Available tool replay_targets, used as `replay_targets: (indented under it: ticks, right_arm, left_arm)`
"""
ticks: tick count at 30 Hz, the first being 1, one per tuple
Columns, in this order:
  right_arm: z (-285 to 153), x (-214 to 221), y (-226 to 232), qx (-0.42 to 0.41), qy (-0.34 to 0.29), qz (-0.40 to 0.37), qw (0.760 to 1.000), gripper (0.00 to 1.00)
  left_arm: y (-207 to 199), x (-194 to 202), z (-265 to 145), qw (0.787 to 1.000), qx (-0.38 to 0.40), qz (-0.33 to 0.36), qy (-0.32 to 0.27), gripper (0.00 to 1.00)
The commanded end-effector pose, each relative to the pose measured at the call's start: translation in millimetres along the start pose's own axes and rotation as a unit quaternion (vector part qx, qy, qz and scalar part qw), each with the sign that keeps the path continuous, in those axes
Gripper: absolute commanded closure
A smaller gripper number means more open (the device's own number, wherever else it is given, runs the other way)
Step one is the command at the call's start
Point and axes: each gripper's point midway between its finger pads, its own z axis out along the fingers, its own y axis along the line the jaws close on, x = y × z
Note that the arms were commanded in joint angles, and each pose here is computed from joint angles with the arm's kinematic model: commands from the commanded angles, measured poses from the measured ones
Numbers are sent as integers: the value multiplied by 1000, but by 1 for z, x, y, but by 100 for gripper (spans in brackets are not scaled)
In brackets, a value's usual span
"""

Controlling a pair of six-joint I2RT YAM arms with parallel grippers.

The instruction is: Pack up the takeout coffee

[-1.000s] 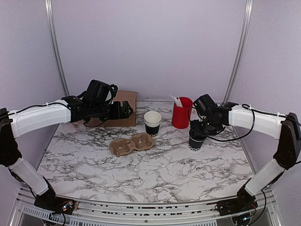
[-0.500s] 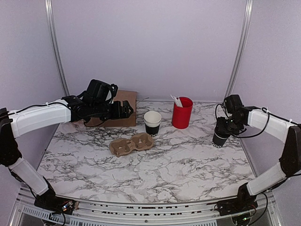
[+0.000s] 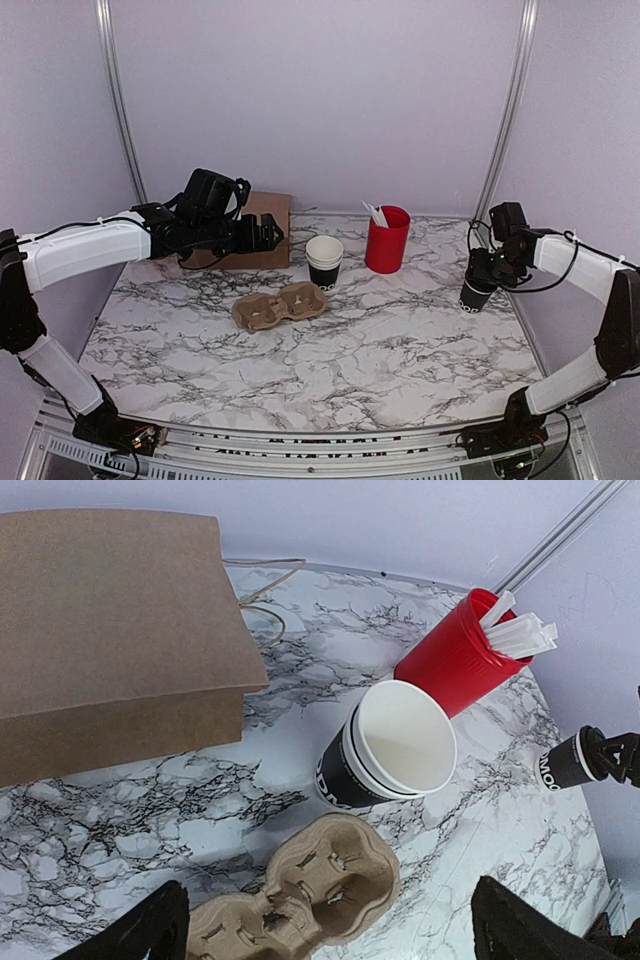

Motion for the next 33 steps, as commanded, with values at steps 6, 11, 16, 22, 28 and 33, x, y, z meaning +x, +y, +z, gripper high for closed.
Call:
replay_targets:
  ticks: [6,11,16,22,28,33]
  right_arm:
    - [-3,6,-6,3,7,3,1000,6]
    - [-8,2,-5,1,1,4,1000,0]
    - [-12,-1,-5,-2,-2,6,1000,0]
    - [-17,-6,-3,-6,-9,9,1000,0]
    - [-22,-11,-4,-6,-17,10,1000,0]
    - [-25,-14,-5,-2,-19,11,1000,0]
  left_arm:
    - [-5,-12,-4,1000,11,-3,-19,1]
    - [-5,-11,-4,1000,10,-3,-17,1]
    - [-4,-10,-3,1000,10,-3,-17,1]
    - [-4,-10,-3,1000,10,-3,-17,1]
    - [-4,-10,-3,1000,9,-3,-16,1]
    - [-4,-11,-3,1000,10,-2,-17,1]
